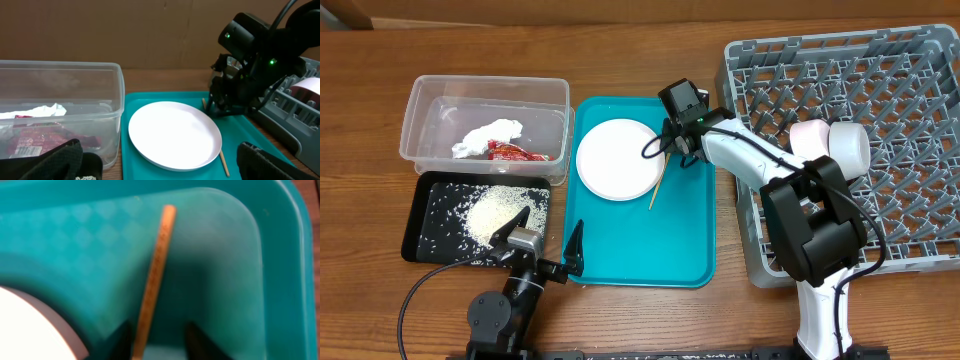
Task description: Sort waste into correct bins and load items into the dishwasher
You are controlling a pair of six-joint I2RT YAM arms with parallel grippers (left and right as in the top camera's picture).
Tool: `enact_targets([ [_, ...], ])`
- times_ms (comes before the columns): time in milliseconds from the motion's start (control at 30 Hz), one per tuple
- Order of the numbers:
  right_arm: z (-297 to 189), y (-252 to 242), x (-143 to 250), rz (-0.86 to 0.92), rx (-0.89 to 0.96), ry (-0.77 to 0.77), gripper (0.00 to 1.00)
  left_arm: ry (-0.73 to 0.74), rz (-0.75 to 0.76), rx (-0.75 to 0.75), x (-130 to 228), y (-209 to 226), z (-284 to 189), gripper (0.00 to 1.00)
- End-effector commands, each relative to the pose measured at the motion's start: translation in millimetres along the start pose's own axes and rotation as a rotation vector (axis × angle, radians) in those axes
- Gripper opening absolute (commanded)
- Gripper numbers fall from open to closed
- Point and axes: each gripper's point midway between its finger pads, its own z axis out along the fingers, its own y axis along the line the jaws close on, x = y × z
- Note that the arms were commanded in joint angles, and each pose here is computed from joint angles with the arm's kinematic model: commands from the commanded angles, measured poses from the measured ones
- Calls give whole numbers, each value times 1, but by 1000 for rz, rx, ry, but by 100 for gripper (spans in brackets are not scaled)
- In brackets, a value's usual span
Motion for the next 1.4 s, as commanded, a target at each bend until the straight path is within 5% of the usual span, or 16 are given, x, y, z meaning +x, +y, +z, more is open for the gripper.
enact_targets([
  [0,9,-8,19,-7,38,66,21,-7,-6,3,0,0,0,100],
  [167,-4,-24,35,-5,101,153,4,-7,-6,3,0,0,0,100],
  [500,-112,-2,-17,-111,-34,-45,4,-7,-6,3,0,0,0,100],
  [700,-184,-34,-62,-217,-35,-224,4,-7,-6,3,0,0,0,100],
  [1000,-159,-81,-59,-409,-39,-110,4,-7,-6,3,0,0,0,100],
  [1100,-142,-98,-56,-412,70,-79,8,-7,-6,3,0,0,0,100],
  [1167,-138,-106,-55,-414,119,-69,25,-7,-7,3,0,0,0,100],
  [1267,-143,-76,-43,-432,-27,-49,43,-7,-6,3,0,0,0,100],
  [1367,-158,-37,-33,-421,-188,-54,47,-7,-6,3,0,0,0,100],
])
